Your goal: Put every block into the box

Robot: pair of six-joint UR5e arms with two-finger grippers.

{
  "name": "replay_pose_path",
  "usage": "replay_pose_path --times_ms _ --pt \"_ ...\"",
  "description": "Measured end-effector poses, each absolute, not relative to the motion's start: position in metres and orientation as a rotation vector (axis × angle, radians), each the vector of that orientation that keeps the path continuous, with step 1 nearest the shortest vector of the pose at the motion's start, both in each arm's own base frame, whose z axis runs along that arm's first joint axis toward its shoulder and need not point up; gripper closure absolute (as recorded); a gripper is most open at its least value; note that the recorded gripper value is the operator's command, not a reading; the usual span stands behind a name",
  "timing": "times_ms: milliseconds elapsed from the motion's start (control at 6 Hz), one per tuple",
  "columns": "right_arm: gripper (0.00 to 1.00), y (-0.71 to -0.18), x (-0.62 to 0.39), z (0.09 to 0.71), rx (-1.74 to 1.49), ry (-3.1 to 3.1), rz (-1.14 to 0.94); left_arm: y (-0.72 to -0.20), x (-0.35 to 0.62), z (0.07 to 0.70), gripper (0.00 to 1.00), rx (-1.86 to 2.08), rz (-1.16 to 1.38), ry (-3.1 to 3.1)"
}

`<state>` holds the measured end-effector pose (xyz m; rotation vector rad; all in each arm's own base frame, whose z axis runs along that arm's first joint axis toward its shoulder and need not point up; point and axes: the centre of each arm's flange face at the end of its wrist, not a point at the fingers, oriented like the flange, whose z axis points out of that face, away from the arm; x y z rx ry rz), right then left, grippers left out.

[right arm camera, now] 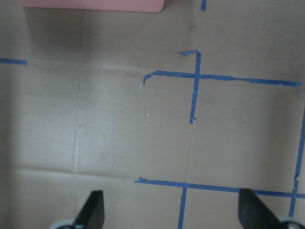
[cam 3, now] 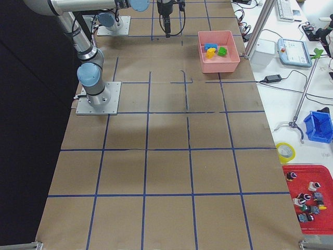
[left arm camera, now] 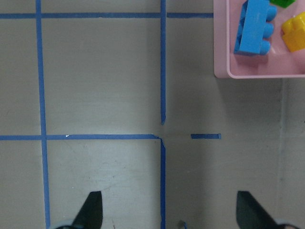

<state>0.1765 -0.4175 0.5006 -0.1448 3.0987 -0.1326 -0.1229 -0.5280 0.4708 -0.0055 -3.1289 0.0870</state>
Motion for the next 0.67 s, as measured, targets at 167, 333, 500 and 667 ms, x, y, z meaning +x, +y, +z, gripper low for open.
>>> replay_pose_path --times_ms 167,333,500,667 --pt "0.00 -0.4175 0.1764 0.5005 -0.145 3.099 -0.132 -0.5245 -0.1240 0.4728 0.00 -0.004 0.086 -3.126" --pt "0.00 -0.4173 0.1765 0.5000 -0.145 3.099 -0.130 -0.5229 -0.1244 0.4751 0.00 0.002 0.091 -3.124" --pt "0.00 -0.4170 0.1768 0.4993 -0.146 3.099 -0.128 -0.5216 -0.1247 0.4782 0.00 0.008 0.100 -3.123" --pt "0.00 -0.4169 0.1770 0.4990 -0.147 3.099 -0.127 -0.5221 -0.1247 0.4790 0.00 0.012 0.103 -3.123"
